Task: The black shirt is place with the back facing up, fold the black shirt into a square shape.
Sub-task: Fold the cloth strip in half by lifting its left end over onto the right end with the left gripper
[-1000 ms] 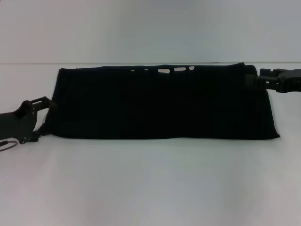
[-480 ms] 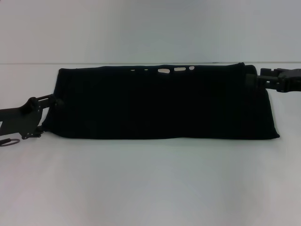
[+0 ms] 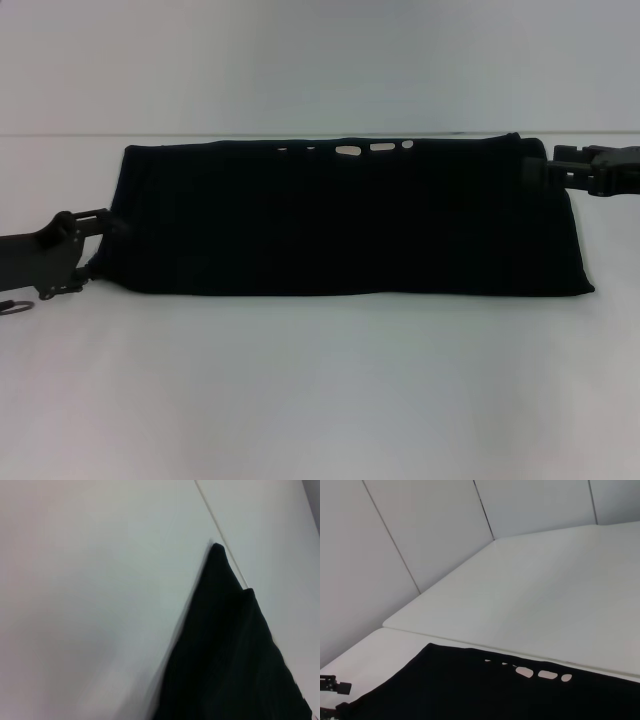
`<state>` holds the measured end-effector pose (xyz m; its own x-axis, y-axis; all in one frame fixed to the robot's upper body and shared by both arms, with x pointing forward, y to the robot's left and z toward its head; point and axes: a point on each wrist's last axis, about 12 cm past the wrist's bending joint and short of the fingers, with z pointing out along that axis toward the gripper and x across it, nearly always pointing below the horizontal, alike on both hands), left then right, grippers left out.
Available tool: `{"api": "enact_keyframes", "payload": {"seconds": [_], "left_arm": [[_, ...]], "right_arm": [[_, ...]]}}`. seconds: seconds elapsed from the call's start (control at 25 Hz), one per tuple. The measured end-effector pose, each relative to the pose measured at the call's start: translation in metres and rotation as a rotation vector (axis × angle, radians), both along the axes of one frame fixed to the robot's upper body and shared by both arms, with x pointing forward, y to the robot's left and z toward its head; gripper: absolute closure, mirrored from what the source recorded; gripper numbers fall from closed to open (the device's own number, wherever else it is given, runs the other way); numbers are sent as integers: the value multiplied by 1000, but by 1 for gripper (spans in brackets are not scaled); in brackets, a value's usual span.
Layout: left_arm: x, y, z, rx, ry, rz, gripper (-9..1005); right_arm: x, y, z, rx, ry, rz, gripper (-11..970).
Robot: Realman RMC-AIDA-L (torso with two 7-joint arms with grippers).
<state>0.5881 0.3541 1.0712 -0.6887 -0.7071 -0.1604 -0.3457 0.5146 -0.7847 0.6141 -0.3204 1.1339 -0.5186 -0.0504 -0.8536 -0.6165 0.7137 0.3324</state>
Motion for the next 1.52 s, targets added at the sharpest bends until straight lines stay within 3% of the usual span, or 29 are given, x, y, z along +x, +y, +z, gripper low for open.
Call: {"api": "enact_keyframes", "payload": {"seconds": [0.44,0.64,1.0,1.52], "left_arm": [[-8,8,-6,23,-14,11,371],[-7,5,-8,46,-1,-5,620],[-6,2,-7,66,-3,-34,982],[-20,20,0,180,-112,-157,949]], "right_arm": [[1,0,1,-2,-3,-2,180],[1,1,1,-1,-4,1,181],[0,0,1,6,-5,-6,180],[-2,4,-5,46,-2,-32,180]]}}
